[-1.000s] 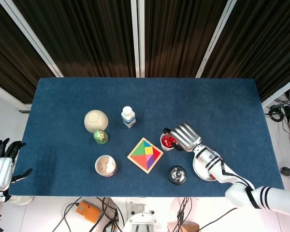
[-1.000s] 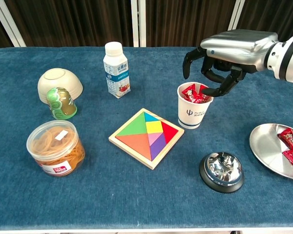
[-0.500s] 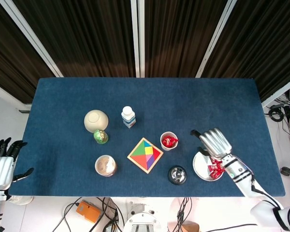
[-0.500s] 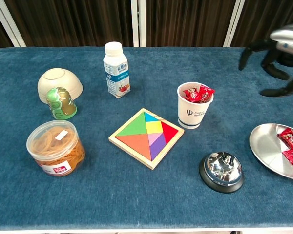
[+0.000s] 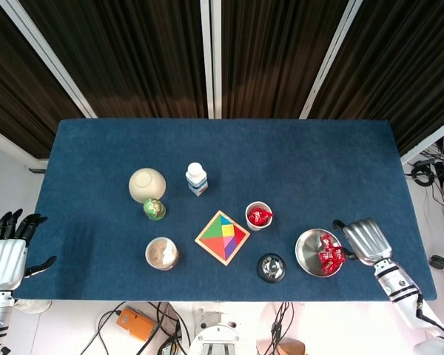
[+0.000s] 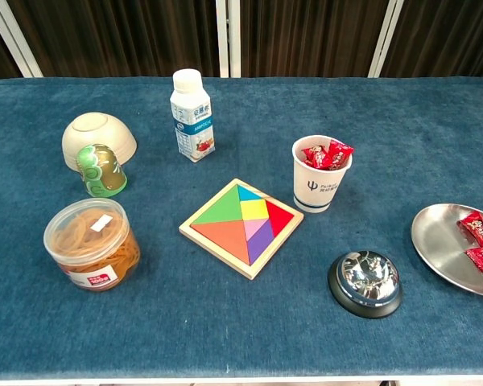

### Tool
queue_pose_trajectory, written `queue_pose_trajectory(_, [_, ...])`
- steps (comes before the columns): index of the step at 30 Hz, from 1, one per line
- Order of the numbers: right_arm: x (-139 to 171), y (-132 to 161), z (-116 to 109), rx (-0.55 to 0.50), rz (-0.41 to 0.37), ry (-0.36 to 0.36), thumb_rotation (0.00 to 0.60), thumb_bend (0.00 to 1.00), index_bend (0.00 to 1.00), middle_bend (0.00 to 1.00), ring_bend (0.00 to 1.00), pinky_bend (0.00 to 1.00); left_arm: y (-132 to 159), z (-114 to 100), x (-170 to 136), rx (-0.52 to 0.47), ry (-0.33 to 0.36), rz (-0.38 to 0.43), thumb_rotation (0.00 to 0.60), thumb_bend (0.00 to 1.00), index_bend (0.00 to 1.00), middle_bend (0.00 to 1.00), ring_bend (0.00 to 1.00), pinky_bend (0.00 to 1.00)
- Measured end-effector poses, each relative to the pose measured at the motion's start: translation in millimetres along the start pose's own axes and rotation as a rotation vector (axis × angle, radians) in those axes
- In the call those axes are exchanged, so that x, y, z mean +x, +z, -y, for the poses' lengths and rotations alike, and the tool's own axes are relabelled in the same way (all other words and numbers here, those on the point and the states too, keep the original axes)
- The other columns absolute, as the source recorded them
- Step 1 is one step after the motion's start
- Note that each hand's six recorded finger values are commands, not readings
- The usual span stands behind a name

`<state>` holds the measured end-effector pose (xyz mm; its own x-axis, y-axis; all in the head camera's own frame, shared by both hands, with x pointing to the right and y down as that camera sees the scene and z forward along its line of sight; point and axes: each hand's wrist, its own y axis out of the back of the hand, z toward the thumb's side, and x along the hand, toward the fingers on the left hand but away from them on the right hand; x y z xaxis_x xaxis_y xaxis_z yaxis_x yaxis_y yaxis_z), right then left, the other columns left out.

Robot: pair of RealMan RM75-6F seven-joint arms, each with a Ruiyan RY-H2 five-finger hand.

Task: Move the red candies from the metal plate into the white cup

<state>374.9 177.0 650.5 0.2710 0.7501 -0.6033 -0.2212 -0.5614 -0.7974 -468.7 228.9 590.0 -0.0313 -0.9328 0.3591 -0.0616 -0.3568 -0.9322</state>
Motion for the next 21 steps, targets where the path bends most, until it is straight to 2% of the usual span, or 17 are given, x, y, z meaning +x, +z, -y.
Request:
queue_pose_trajectory(10, [-23.6, 10.7, 18.3, 0.002, -0.035, 0.068, 0.600, 0.36, 0.48, 0.86, 1.00, 1.00, -2.9, 1.2, -2.1, 0.001, -0.006, -0.014, 0.600, 0.02, 0.21, 0.17, 0.00, 0.00])
queue_pose_trajectory(21, [-32.4, 19.3, 34.2, 0.048, -0.056, 0.112, 0.600, 0.40, 0.50, 0.86, 1.00, 1.00, -5.4, 4.0, -2.8, -0.001, -0.012, -0.018, 0.600, 0.02, 0.21, 0.17, 0.00, 0.00])
